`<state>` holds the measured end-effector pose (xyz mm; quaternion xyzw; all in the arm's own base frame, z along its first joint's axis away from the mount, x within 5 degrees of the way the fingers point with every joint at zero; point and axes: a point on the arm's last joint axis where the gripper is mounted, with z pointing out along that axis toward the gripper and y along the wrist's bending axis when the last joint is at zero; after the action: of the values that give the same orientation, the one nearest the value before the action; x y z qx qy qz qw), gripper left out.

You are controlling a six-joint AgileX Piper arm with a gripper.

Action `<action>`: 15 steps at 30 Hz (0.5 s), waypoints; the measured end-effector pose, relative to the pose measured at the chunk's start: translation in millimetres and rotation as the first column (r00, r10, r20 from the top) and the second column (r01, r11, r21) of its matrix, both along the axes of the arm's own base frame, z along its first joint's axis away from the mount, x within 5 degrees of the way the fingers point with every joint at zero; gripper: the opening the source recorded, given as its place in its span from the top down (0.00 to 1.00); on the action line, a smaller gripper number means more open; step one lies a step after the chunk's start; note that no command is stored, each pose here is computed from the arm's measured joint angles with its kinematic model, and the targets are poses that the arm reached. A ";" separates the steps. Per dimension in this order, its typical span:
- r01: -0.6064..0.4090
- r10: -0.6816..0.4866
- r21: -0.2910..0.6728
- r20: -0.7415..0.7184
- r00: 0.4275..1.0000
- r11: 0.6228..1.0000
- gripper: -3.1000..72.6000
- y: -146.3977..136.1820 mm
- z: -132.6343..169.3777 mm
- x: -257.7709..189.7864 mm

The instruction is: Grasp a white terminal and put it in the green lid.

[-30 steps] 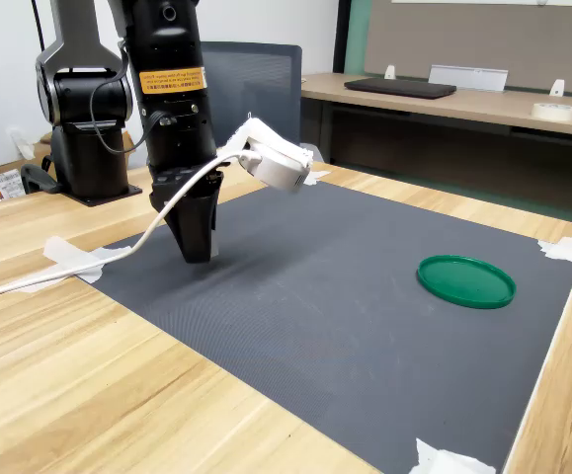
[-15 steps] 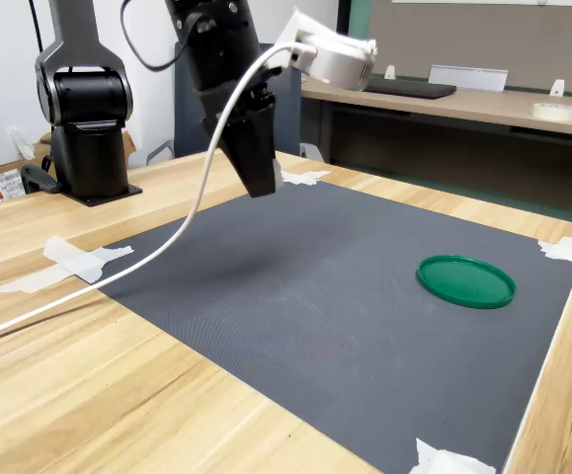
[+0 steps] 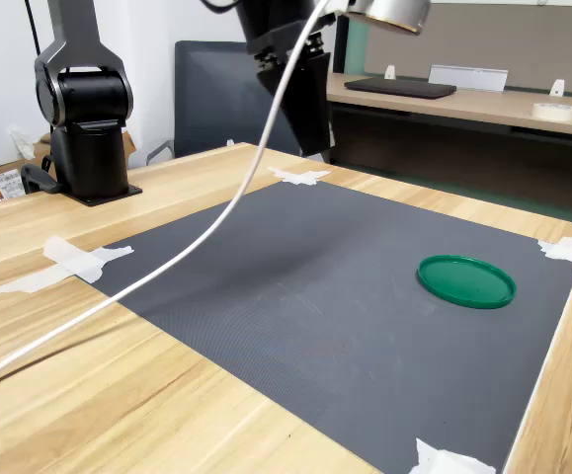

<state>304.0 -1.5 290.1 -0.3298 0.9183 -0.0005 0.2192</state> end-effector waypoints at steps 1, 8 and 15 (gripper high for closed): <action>0.003 -0.003 0.006 -0.003 1.000 1.000 0.61 4.8 0.0 1.8; -0.020 0.019 0.029 0.031 0.999 0.999 0.61 37.0 7.6 28.0; -0.023 0.022 0.021 0.033 0.999 1.000 0.61 59.0 0.7 68.1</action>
<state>372.1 57.5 290.9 -0.3378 0.9106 0.0064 0.2379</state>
